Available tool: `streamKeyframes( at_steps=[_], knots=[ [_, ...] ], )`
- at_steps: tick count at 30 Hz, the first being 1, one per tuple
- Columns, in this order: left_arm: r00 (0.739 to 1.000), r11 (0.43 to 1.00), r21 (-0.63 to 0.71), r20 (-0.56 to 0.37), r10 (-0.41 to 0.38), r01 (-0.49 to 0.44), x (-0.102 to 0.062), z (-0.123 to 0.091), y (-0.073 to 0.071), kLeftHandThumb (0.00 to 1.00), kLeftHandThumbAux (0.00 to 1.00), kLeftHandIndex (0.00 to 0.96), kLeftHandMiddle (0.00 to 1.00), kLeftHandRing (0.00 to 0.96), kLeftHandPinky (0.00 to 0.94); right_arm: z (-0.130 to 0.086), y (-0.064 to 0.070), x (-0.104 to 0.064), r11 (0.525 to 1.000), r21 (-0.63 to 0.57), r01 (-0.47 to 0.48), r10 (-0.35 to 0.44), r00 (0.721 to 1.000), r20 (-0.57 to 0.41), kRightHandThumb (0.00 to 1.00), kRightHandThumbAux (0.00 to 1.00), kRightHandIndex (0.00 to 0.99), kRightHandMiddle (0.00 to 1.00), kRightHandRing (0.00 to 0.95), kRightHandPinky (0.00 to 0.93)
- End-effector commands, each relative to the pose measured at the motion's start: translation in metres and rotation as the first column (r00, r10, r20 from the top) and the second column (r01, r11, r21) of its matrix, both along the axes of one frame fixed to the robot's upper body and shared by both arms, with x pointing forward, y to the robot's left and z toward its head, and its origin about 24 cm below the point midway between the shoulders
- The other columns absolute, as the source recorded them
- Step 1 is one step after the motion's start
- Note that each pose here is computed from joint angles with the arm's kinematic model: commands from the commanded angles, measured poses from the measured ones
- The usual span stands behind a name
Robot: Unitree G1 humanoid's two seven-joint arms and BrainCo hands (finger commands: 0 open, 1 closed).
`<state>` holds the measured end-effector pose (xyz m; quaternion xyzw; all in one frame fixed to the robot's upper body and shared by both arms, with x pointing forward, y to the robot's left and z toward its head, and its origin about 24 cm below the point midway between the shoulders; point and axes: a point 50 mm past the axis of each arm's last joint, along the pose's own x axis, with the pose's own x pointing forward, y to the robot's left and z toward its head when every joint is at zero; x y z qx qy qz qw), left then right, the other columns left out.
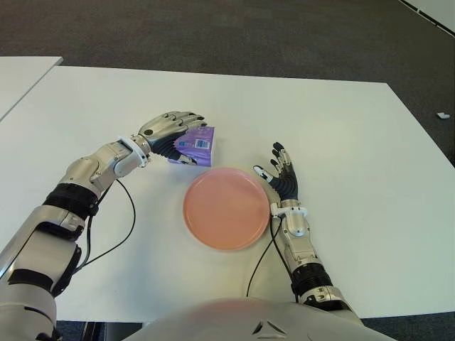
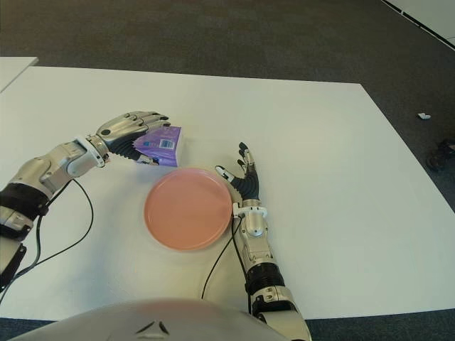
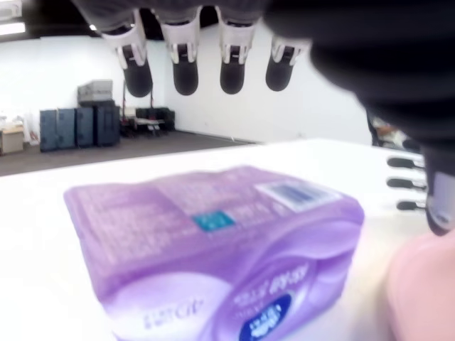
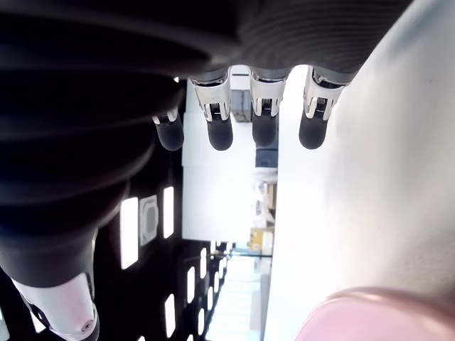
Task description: Put the tissue paper into the plate.
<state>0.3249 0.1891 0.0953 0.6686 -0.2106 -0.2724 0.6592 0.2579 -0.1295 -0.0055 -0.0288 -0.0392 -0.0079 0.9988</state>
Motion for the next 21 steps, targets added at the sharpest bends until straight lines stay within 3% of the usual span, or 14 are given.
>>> streamKeyframes(
  at_steps=[1, 21],
  knots=[
    [0.998, 0.998, 0.055, -0.044, -0.037, 0.039, 0.001, 0.002, -0.001, 0.02, 0.386, 0.0, 0.0, 0.0, 0.0, -0.032, -0.004, -0.02, 1.0, -0.008, 0.017, -0.018, 0.987, -0.163, 0.01, 0.713, 0.0, 0.0, 0.0, 0.0],
    [0.995, 0.985, 0.144, -0.046, -0.093, 0.098, 0.008, 0.005, -0.012, 0.035, 0.344, 0.0, 0.0, 0.0, 0.0, -0.033, -0.002, -0.02, 1.0, 0.007, 0.01, -0.009, 0.985, -0.171, 0.011, 0.718, 0.0, 0.0, 0.0, 0.0]
  ],
)
